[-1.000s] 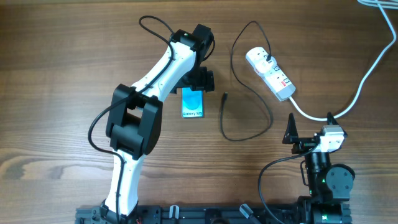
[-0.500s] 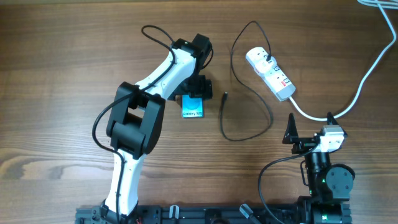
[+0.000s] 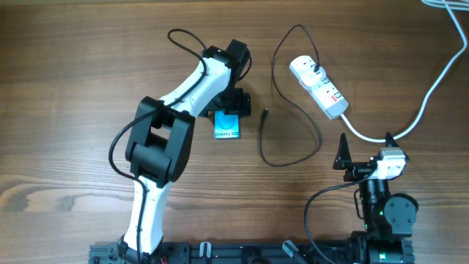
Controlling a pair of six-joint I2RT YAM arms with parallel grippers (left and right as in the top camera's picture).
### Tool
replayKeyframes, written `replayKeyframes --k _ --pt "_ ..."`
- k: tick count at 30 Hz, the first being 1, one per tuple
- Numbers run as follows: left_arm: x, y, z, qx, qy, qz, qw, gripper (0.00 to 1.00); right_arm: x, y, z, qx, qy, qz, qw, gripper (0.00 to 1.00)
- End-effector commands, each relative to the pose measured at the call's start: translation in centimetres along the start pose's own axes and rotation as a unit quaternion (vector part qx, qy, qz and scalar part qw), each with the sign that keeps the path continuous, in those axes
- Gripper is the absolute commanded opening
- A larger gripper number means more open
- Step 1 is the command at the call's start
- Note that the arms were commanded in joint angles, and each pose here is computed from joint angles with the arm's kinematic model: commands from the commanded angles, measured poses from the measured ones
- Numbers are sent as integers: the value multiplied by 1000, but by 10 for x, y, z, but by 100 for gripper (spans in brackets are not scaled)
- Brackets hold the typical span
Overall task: Plug charger to phone and switch on socket
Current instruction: 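Lower the open left gripper onto the phone's top edge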
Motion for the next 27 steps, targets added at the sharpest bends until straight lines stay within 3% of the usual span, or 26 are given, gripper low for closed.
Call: replayKeyframes --k 1,27 --pt "-7 17 6 9 0 20 1000 100 1 0 -1 -4 6 -2 1000 100" --pt "-11 27 9 8 -19 23 1000 99 1 0 -1 -4 6 -2 1000 100"
Point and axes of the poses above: each gripper's point midway between its finger pads, its own y axis out along the fingers, its own z axis along the line the jaws close on, x = y × z, the point moved 2 cm from there along -y, back along the fingers, and after that the axes turned 15 degrees about -y, right-handed, at the moved point
